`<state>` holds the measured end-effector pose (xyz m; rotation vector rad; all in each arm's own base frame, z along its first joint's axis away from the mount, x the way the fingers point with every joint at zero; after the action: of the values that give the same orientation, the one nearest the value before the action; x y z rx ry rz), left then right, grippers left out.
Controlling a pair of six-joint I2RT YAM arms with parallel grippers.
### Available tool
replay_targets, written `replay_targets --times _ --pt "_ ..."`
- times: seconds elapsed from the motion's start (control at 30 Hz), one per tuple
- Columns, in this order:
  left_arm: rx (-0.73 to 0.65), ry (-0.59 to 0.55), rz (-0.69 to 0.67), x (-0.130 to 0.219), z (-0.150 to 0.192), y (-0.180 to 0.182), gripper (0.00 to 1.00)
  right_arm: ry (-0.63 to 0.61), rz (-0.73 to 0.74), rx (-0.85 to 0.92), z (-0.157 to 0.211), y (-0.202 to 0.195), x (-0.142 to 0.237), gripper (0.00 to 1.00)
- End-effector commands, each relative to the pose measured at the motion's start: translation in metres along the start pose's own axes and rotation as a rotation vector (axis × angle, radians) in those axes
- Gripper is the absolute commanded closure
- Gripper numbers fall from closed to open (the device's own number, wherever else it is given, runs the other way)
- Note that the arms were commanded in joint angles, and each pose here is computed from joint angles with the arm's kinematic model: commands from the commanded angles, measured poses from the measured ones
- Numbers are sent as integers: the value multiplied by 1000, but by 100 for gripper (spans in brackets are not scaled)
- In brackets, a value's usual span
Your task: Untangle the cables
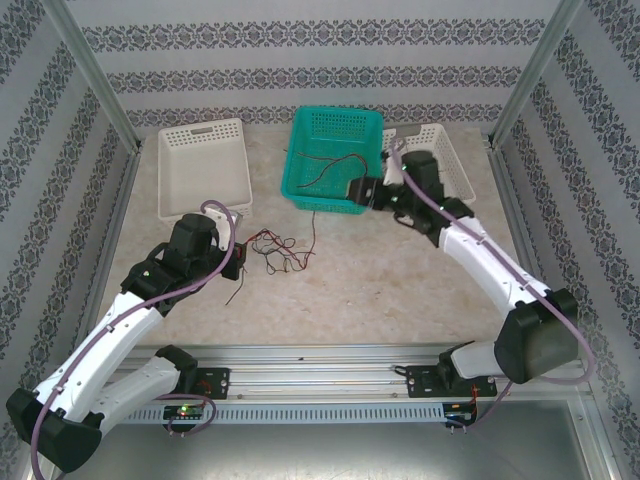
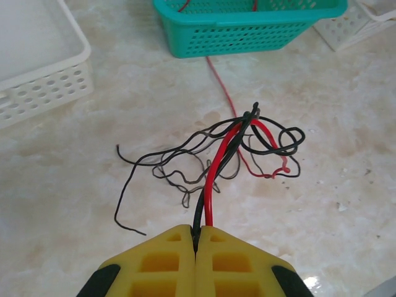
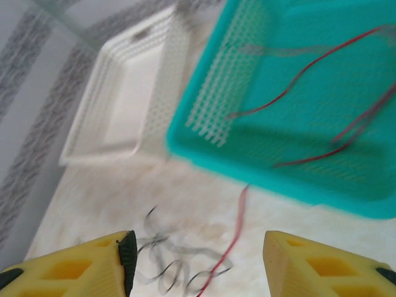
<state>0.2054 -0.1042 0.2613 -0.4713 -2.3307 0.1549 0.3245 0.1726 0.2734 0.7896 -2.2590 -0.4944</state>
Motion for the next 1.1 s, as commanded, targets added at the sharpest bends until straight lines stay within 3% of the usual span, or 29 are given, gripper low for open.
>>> replay_targets --times 0.0,0.17,0.43,0.87,1.07 --pt "-29 -36 91 2 -5 -10 100 55 -258 65 33 37 -14 43" --pt "-37 -8 125 -2 -2 -14 100 87 -361 168 70 72 -22 41" --pt "-43 24 143 -8 0 -17 100 81 -329 316 91 105 -28 45" --pt "-53 37 165 -9 2 -21 100 46 -186 428 99 109 -46 54" --pt "-58 40 178 -9 3 -23 100 66 -194 423 100 111 -57 60"
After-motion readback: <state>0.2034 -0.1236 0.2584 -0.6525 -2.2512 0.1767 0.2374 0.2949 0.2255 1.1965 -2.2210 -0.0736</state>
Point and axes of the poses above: each hand's point on the last joint's axis, 136 mm out from that joint toward the fingers, its own x axis back along the fingers, its own y axis along the line the jaws close on, z = x × y, the point moved 7 cm from there along x, back along the fingers, and after that the axes turned 4 degrees about x, right-handed, at the moved point
